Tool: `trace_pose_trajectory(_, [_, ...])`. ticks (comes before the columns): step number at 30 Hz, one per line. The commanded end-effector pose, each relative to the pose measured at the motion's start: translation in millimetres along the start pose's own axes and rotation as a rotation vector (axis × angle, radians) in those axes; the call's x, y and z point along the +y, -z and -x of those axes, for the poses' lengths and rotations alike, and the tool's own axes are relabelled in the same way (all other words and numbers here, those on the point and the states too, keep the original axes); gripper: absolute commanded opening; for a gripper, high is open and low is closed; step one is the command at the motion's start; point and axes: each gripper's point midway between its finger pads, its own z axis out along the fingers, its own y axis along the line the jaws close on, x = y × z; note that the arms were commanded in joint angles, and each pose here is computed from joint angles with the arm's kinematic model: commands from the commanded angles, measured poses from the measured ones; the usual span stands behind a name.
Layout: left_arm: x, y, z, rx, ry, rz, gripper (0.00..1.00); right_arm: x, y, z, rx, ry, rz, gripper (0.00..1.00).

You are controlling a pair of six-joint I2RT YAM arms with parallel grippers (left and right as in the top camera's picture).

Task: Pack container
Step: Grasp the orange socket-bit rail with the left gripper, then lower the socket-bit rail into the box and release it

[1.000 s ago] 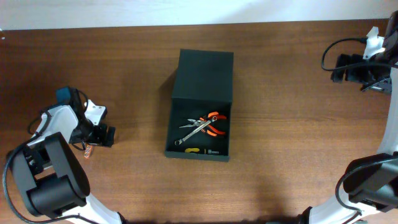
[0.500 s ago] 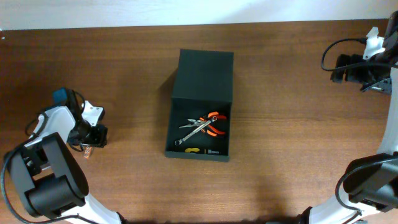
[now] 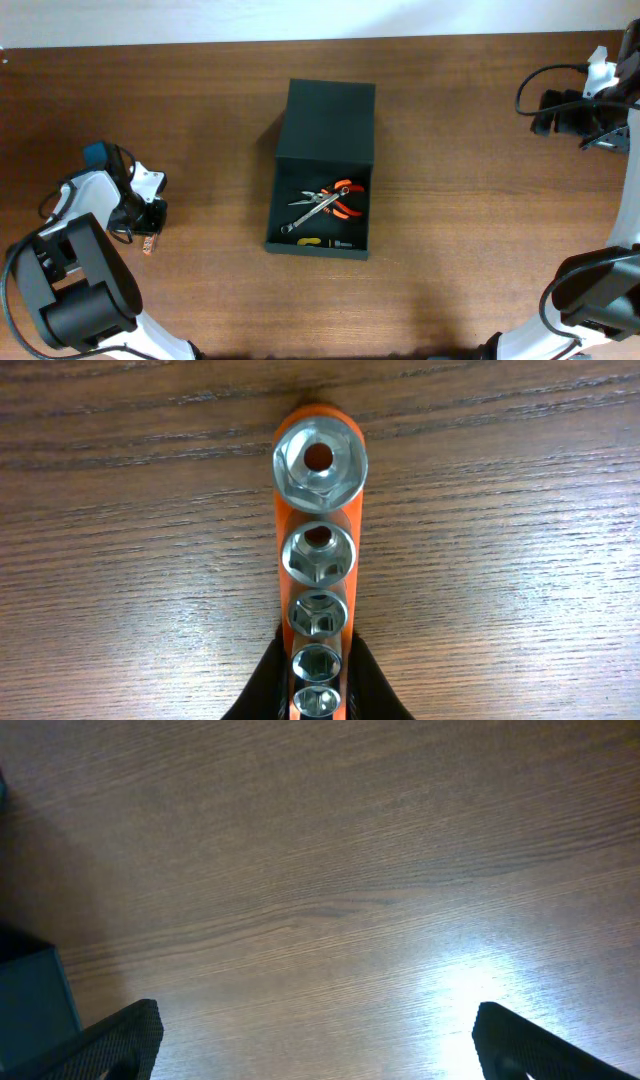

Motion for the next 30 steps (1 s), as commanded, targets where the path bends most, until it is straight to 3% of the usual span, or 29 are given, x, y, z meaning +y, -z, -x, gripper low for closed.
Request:
trace_pose_trajectory(1, [0.5, -11.2, -4.3, 0.026, -0.001, -0.006, 0.02, -1.9, 0.4, -0.8, 0.001, 0.004, -0.002, 0.99])
trace_pose_trajectory(4, [-3.2, -4.4, 6.5, 0.001, -0.014, -0.019, 0.02, -1.9, 0.4, -0.8, 0.001, 0.004, -0.002, 0.99])
trace_pose_trajectory(9, [-24.8, 47.2, 48.8, -0.063, -0.084, -0.067, 0.02, -1.9, 0.4, -0.8, 0.001, 0.004, -0.002, 0.99])
trace_pose_trajectory(17, [-106.1, 153.4, 110.9, -0.21, -0.331, -0.078, 0.02, -1.9, 0.4, -0.8, 0.001, 0.004, -0.002, 0.99])
trace_pose_trajectory(21, [-204.2, 200.8, 126.0, -0.325, -0.653, -0.069, 0.02, -1.9, 0.4, -0.7, 0.0, 0.004, -0.002, 0.99])
trace_pose_trajectory(25, [-298.0, 204.2, 98.7, -0.319, -1.004, -0.094, 0.02, -1.9, 0.4, -1.0, 0.001, 0.004, -0.002, 0.99])
trace_pose_trajectory(28, [-330.7, 200.1, 85.8, -0.313, -1.153, -0.1, 0.02, -1.9, 0.4, -1.3, 0.003, 0.004, -0.002, 0.99])
trace_pose_trajectory(30, [-338.8, 188.8, 82.7, -0.288, -1.176, -0.108, 0.02, -1.9, 0.4, -1.3, 0.003, 0.004, -0.002, 0.99])
